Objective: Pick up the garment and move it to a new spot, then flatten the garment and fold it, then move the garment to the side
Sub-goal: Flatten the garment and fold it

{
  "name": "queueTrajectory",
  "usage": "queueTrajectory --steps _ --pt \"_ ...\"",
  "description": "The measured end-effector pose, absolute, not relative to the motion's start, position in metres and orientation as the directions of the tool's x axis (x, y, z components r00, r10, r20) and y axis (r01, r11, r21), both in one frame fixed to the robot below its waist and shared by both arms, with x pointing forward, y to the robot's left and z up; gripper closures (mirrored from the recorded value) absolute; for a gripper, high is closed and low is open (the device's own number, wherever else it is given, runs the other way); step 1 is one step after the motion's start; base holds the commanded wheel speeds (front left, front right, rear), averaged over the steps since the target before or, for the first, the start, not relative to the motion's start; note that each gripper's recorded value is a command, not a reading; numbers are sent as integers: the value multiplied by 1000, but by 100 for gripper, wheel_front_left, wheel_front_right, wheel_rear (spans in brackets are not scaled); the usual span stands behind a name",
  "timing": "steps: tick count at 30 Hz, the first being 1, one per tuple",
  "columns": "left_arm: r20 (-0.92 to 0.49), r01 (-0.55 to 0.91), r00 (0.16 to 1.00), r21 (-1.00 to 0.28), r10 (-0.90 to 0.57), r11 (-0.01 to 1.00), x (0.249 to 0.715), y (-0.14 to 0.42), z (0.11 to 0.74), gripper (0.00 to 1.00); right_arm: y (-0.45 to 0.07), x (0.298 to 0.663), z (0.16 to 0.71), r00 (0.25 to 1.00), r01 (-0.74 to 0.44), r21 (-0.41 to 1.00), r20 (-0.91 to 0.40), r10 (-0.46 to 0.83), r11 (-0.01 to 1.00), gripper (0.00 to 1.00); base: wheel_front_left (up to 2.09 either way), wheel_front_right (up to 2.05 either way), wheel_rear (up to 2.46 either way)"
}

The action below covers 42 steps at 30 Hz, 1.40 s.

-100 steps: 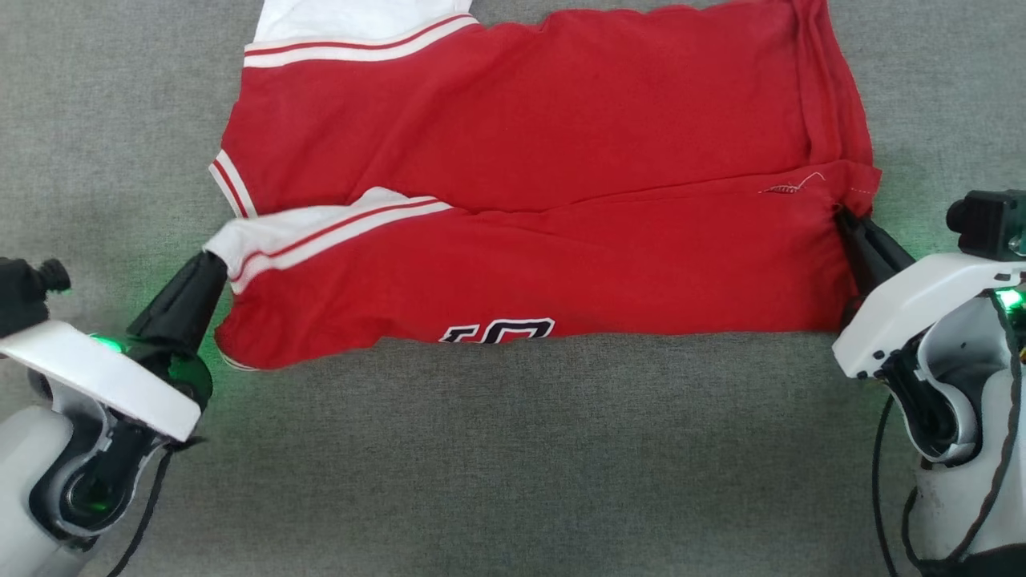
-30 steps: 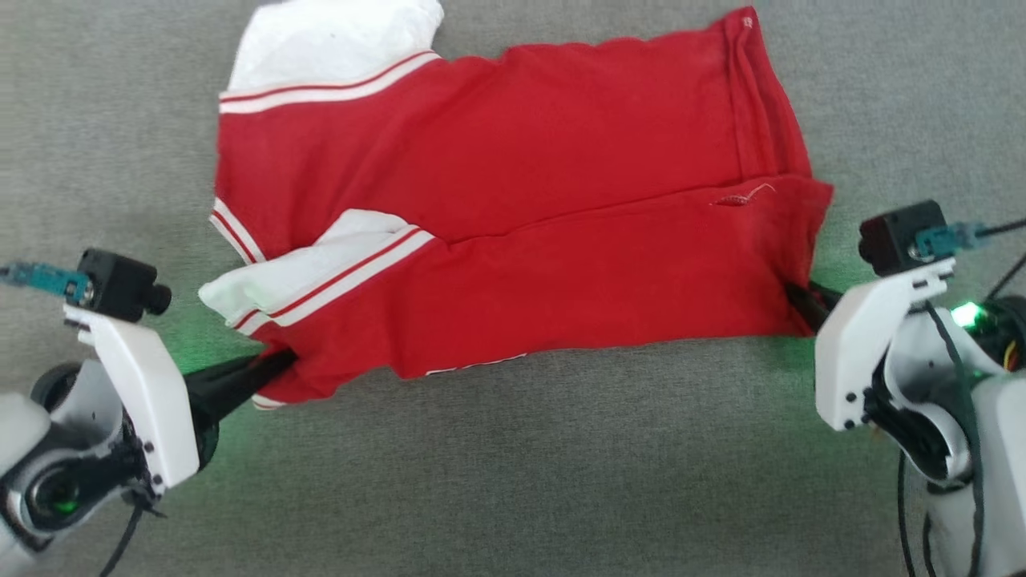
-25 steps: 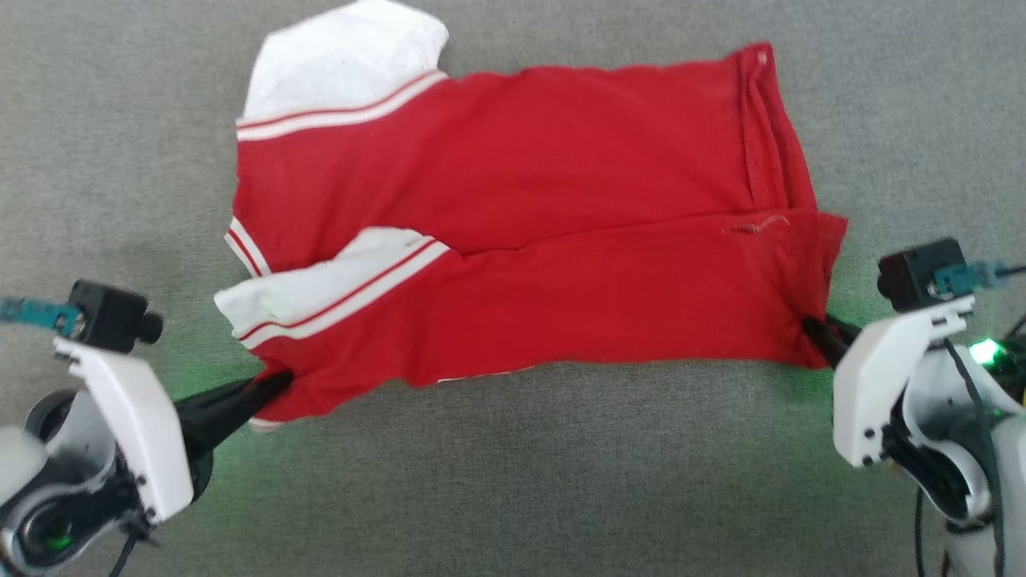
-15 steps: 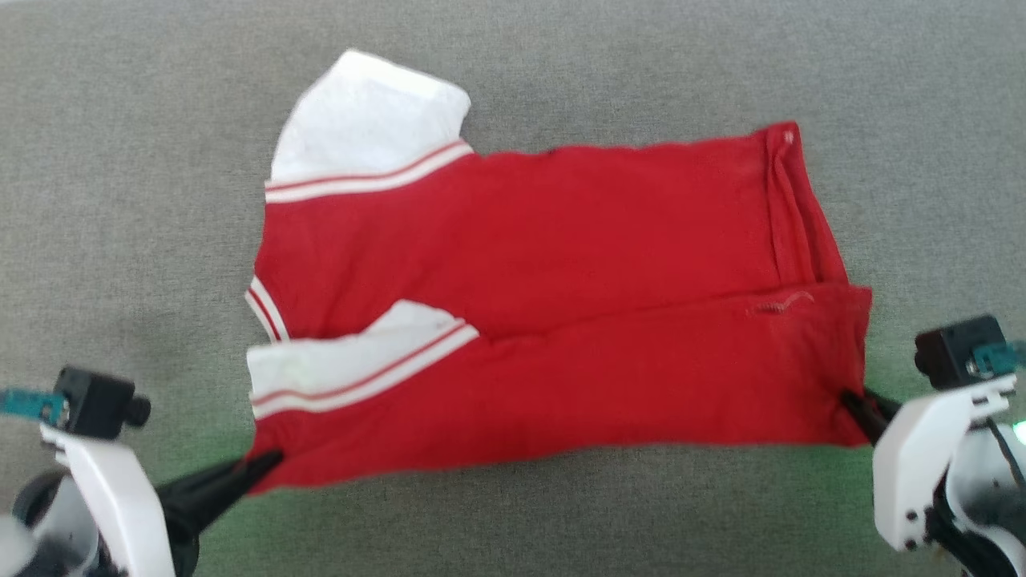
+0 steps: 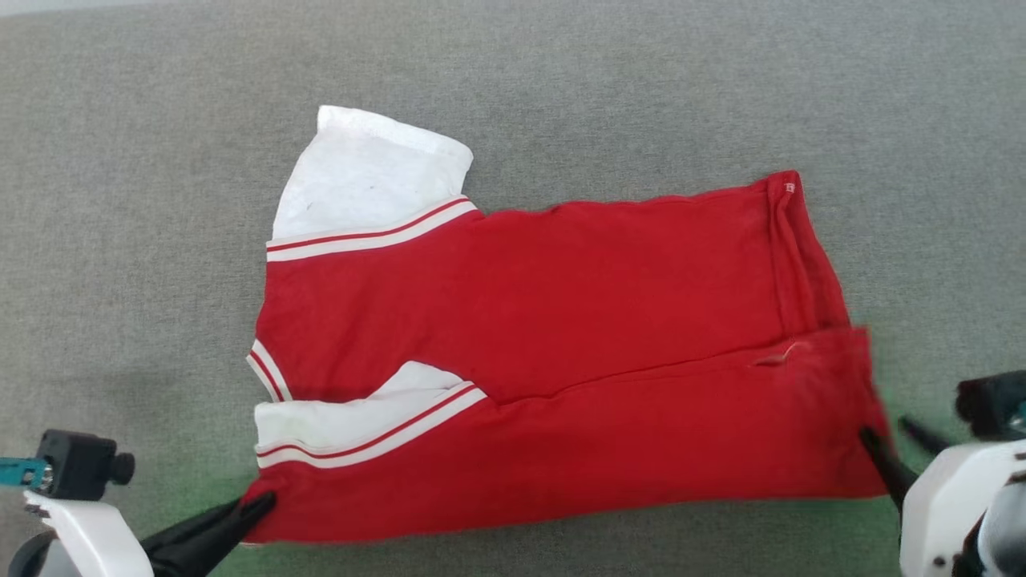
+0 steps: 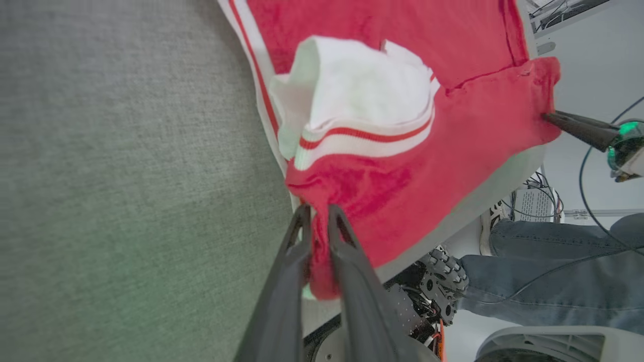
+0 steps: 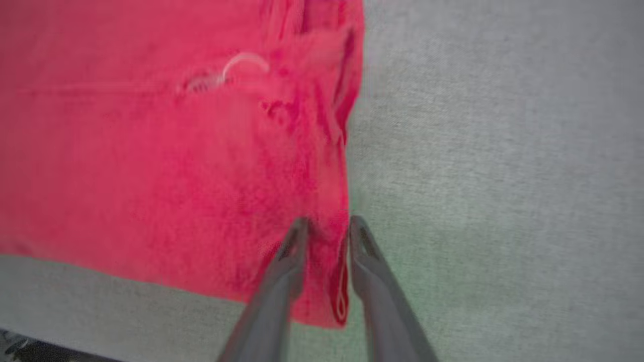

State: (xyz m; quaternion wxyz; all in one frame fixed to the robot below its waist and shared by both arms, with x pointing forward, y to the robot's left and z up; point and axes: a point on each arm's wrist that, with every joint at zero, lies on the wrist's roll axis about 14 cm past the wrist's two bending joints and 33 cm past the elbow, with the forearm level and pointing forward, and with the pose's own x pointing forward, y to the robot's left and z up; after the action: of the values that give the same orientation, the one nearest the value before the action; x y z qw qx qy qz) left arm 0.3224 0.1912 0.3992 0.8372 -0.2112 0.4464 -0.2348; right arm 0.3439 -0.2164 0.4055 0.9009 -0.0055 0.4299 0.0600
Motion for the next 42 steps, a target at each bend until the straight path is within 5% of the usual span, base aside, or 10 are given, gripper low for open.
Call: queueTrajectory --steps 2,3,4,12,18,25,31,37,42 --pt "-644 206 503 -559 -577 803 325 192 400 39 -220 353 415 678 -86 37 -730 86 996 0 0 0 0" --pt "-633 212 518 -557 -576 803 328 192 401 8 -219 359 422 708 -84 29 -701 81 996 0 0 0 0" --pt "-622 214 536 -554 -571 805 333 193 403 0 -219 367 429 743 -85 16 -665 74 996 0 0 0 0" --pt "-523 272 682 -468 -512 841 392 209 418 0 -197 415 481 949 -74 6 -306 72 997 0 0 0 0" --pt "-407 363 785 -310 -468 879 479 214 439 0 -189 424 499 994 -64 -13 -95 62 998 0 0 0 0" --pt "-374 432 785 -242 -494 869 549 186 451 0 -206 420 496 999 -9 -29 -49 8 1000 0 0 0 0" --pt "-516 428 710 -224 -479 876 591 169 425 0 -224 409 486 997 52 3 -60 -51 999 0 0 0 0" --pt "-729 414 498 -277 -470 867 588 160 384 0 -240 395 473 989 111 10 -103 -109 994 0 0 0 0" --pt "-765 409 450 -281 -460 868 600 159 377 0 -241 391 459 983 121 10 -143 -119 993 0 0 0 0"
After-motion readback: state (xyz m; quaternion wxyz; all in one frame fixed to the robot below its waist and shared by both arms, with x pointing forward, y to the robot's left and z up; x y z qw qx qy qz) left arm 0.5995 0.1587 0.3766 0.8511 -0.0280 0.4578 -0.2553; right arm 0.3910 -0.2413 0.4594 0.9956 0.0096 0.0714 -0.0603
